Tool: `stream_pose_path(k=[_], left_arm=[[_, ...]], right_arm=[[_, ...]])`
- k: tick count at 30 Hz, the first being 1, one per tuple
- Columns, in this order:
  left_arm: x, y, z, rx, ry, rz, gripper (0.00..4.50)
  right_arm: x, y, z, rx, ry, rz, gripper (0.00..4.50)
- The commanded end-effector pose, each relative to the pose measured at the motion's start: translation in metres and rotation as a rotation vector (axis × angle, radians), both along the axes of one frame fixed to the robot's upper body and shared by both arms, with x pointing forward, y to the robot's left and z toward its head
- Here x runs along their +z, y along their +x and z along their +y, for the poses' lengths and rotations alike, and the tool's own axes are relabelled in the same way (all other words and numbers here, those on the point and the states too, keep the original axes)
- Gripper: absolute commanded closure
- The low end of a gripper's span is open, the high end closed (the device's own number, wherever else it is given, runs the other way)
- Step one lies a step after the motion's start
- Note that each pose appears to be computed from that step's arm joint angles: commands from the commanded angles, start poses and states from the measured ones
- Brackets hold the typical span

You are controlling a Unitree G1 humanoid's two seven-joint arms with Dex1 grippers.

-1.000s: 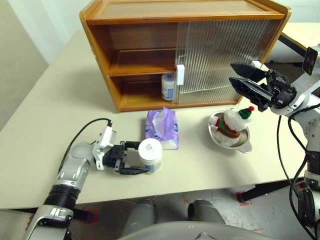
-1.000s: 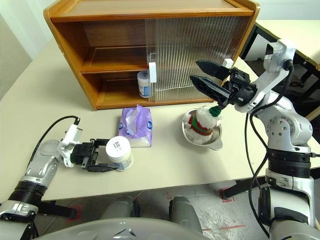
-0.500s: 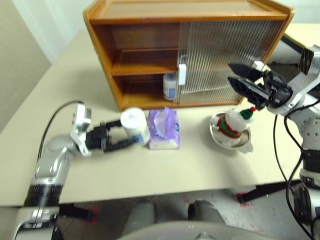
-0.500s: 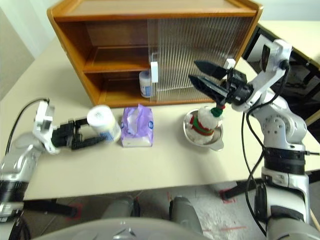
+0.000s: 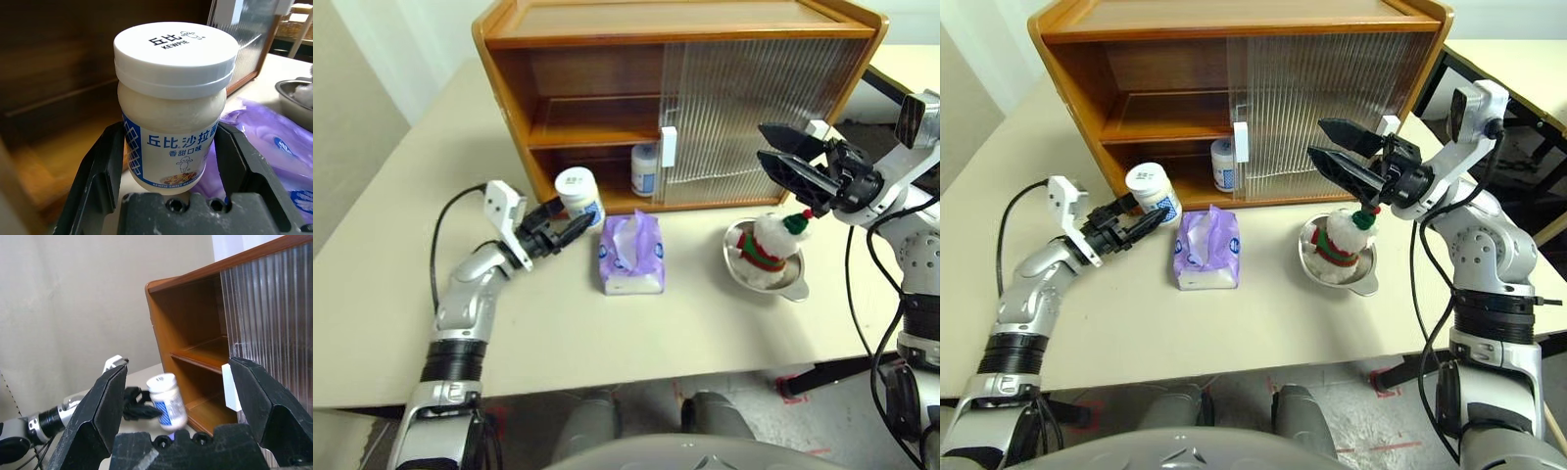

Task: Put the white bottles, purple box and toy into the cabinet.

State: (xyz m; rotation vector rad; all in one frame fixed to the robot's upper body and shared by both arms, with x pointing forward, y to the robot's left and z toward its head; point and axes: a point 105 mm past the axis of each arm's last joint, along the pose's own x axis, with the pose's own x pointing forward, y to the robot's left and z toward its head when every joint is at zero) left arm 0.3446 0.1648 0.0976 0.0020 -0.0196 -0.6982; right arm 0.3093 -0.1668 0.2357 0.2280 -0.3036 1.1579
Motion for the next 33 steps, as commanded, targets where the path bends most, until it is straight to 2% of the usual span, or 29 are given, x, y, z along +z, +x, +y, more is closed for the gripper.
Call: stream_pose_path(k=[1,5,17,24,33], left_arm=[[-0.003,0.007,0.004,0.083,0.021,-0.009,1.44],[-0.005,0.017,0.001,0.153,0.041,-0.019,1.44],[0.008,0.038,-0.005,0.229,-0.022,-0.031,1.44],[0.004,0.051,-0.003,0.318,0.004,-0.02,1.44],[0.003,0.067,-0.019,0.415,-0.012,-0.016,1.44]], right_arm=[[0.0,-0.003,-0.002,-0.014,0.001,-0.012,0.0],[-0.001,-0.003,-0.001,-0.018,0.004,-0.01,0.0],[-0.002,-0.004,-0.001,-0.024,0.01,-0.013,0.0],[-0.002,-0.004,-0.002,-0.03,0.014,-0.015,0.0],[-0.003,-0.005,-0.002,-0.035,0.017,-0.016,0.0]])
